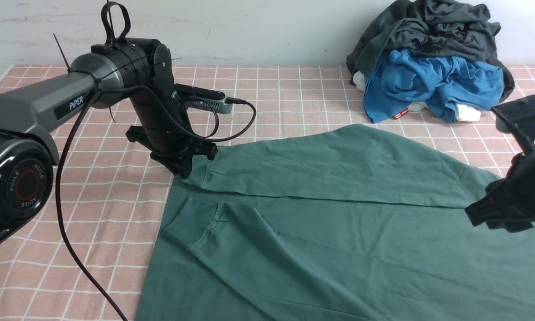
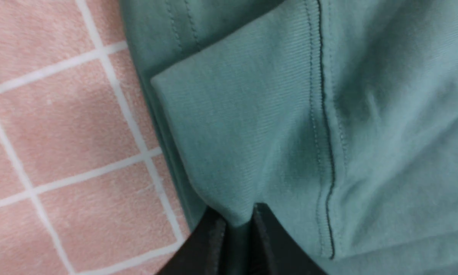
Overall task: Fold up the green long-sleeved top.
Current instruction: Use the left arm to drag and drop the cuff onto the cuff closest to the left arm
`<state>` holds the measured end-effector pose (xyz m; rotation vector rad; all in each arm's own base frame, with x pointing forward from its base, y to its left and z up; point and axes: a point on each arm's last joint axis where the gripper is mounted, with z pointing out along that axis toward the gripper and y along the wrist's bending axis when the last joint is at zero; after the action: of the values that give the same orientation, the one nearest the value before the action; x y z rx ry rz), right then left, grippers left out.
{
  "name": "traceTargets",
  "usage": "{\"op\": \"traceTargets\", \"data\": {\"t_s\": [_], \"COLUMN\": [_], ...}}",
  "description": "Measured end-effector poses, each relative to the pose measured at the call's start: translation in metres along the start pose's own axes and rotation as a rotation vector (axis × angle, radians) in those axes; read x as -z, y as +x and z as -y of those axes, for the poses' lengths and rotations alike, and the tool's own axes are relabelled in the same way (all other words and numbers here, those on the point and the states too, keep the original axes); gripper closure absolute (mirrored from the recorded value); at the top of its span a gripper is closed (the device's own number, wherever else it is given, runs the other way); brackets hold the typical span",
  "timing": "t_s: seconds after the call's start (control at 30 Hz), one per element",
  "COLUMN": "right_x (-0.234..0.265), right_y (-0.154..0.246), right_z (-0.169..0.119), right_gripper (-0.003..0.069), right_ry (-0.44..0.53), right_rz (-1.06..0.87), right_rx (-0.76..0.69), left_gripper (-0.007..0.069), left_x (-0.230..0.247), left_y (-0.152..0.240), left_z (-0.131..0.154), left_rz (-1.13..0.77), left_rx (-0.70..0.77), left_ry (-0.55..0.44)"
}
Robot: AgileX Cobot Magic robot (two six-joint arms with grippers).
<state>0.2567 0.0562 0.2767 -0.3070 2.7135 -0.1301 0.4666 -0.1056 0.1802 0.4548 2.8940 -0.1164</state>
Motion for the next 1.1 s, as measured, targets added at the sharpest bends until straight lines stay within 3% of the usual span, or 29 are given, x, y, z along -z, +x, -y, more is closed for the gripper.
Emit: {"op": "traceTargets", "data": {"t_s": [0.3,0.47,0.67,0.8,1.1], "right_x": [0.0,0.003,0.031,0.054,0.061], "right_y": [0.0,0.003,0.01,0.017,0.021], "right_z": [0.0,0.001,0.005,0.008,0.0], "right_gripper": [0.0428,0.0428,0.0428,0.0428,0.0428], "right_ry": [-0.003,0.001,-0.005,-0.01,-0.084], "right_rz": [0.0,-0.019,0.065,0.14,0.15], "right_rx": [-0.002,0.001,-0.015,-0.03,-0.026], "left_gripper": [0.0567,0.0567,0.0567,0.0567,0.0567], "left_x": [0.026,0.082,0.117,0.113,0.096], "left_y": [0.002,0.018,0.078,0.136,0.202], "left_z": [0.005,0.021,0.035,0.049,0.06], "left_rz": [0.013,0.039,0.008,-0.01,-0.025], "left_rx": [0.002,-0.004,0.025,0.077,0.15], "left_ry": [0.018,0.08,0.144,0.213,0.258]}}
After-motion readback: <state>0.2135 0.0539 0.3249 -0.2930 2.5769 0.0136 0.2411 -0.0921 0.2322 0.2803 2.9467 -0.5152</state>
